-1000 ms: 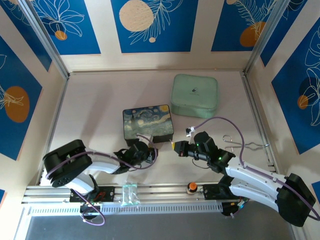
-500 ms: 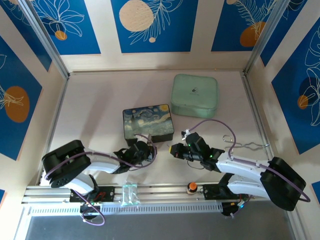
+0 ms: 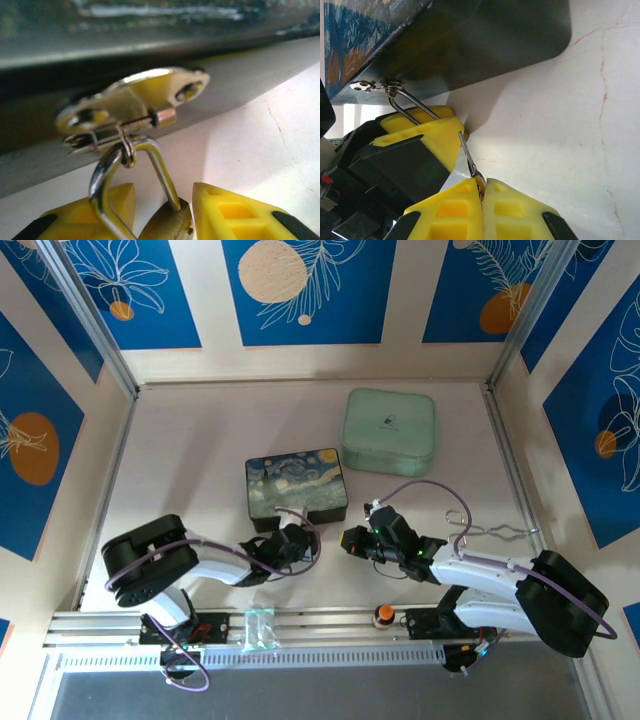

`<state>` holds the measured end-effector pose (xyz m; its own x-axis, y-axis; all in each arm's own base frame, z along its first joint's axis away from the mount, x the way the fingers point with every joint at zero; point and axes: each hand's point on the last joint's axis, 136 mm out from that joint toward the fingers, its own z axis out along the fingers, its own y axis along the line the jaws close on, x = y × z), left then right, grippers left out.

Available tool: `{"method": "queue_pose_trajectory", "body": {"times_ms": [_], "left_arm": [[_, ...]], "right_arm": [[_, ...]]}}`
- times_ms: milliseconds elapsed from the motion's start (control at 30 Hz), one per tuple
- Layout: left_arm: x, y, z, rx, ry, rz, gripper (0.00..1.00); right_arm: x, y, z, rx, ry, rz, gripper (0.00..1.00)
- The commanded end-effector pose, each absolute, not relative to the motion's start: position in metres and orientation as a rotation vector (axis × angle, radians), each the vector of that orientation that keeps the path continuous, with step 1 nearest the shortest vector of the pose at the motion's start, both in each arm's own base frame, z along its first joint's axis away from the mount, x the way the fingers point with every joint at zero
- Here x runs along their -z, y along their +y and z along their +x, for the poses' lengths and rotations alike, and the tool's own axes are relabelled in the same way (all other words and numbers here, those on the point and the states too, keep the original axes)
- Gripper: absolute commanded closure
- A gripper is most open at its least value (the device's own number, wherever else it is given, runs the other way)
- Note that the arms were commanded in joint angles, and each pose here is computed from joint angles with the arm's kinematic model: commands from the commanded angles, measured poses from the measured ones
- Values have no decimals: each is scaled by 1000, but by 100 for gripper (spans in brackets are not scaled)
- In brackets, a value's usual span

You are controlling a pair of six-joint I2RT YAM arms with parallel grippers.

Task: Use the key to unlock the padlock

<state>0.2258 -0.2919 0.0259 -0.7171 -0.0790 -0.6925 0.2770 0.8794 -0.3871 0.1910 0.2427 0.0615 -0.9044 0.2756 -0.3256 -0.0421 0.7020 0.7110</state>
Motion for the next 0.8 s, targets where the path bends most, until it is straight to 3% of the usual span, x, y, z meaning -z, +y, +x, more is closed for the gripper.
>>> {"method": "queue_pose_trajectory", "body": {"times_ms": [0,200,400,767], "left_arm": [[-11,-286,222,556,2324,152,69],[-35,-290,221,638,2293,112,83],[-60,-294,219,822,2236,-32,93],[-64,-309,219,1083,2184,-227,99]], "right_arm": [[-53,239,187,-1032,2520,195,100],[-48,242,183,-1051,2528,194,100],[-47,255,178,-1311,2504,193,100],[-51,272,160,-1379,2563,78,100]]}}
